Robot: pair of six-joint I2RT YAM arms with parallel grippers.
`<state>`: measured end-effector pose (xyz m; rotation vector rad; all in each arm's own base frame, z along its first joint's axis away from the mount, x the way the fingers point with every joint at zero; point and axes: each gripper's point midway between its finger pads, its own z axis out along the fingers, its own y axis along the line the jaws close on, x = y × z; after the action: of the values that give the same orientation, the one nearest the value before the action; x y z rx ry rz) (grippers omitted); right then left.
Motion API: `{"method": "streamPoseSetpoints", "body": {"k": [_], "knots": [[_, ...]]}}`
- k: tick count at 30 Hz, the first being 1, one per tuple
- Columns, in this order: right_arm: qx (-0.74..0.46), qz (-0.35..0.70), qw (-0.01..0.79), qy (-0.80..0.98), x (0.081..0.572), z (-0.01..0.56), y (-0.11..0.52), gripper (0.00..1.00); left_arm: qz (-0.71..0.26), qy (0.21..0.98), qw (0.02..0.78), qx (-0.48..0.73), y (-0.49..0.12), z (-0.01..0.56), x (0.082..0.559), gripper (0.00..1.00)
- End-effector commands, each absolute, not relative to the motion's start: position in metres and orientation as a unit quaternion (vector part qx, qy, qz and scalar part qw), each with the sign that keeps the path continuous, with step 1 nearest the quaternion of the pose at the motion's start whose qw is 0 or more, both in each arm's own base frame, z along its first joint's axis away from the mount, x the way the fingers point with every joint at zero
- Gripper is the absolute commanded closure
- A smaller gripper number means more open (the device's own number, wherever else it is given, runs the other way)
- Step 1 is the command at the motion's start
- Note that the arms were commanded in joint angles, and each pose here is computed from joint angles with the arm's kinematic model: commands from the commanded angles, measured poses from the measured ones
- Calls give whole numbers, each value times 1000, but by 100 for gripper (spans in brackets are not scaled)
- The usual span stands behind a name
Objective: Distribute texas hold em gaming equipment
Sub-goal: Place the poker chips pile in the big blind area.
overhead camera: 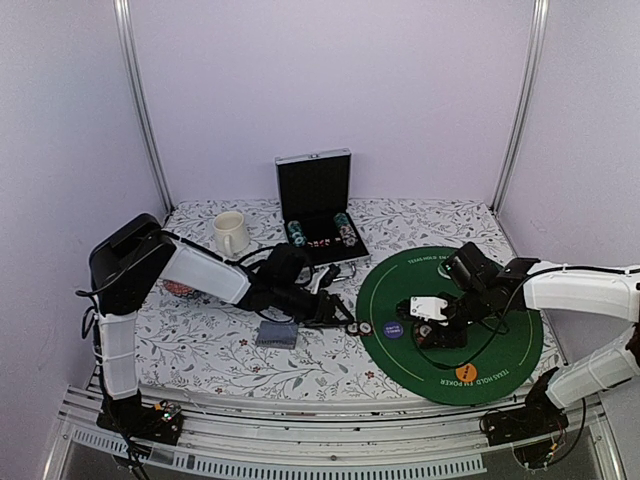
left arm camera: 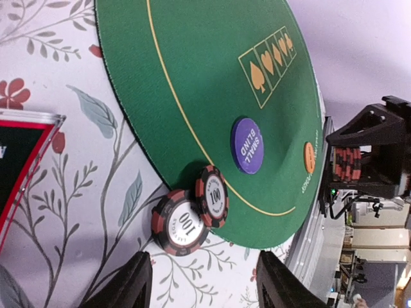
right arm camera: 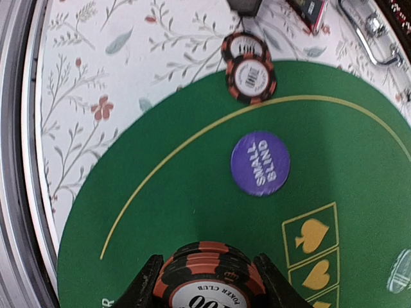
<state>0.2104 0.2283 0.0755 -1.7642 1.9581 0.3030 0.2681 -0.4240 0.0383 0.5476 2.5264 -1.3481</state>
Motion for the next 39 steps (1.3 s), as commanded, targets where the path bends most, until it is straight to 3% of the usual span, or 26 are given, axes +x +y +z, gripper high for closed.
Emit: {"method": "streamPoseSetpoints", "body": {"k": [1, 16, 28, 30, 35, 39], "knots": [[-661, 126, 195, 713, 184, 62, 199, 98, -452, 851, 134, 232, -424, 55, 275, 43], [-673, 107, 148, 717, 181, 21, 179, 98, -384, 858, 157, 304, -420, 55, 283, 42], [-687, 97, 135, 707, 171, 9, 168, 96, -389, 857, 146, 304, -422, 53, 281, 42], [-687, 98, 127, 708, 169, 6, 167, 90, -387, 857, 150, 306, -422, 55, 281, 42], [-683, 86, 98, 719, 170, -1, 161, 58, -383, 858, 152, 308, -419, 58, 280, 42], [-682, 82, 93, 720, 170, -2, 159, 48, -378, 859, 155, 309, -417, 59, 280, 42]]}}
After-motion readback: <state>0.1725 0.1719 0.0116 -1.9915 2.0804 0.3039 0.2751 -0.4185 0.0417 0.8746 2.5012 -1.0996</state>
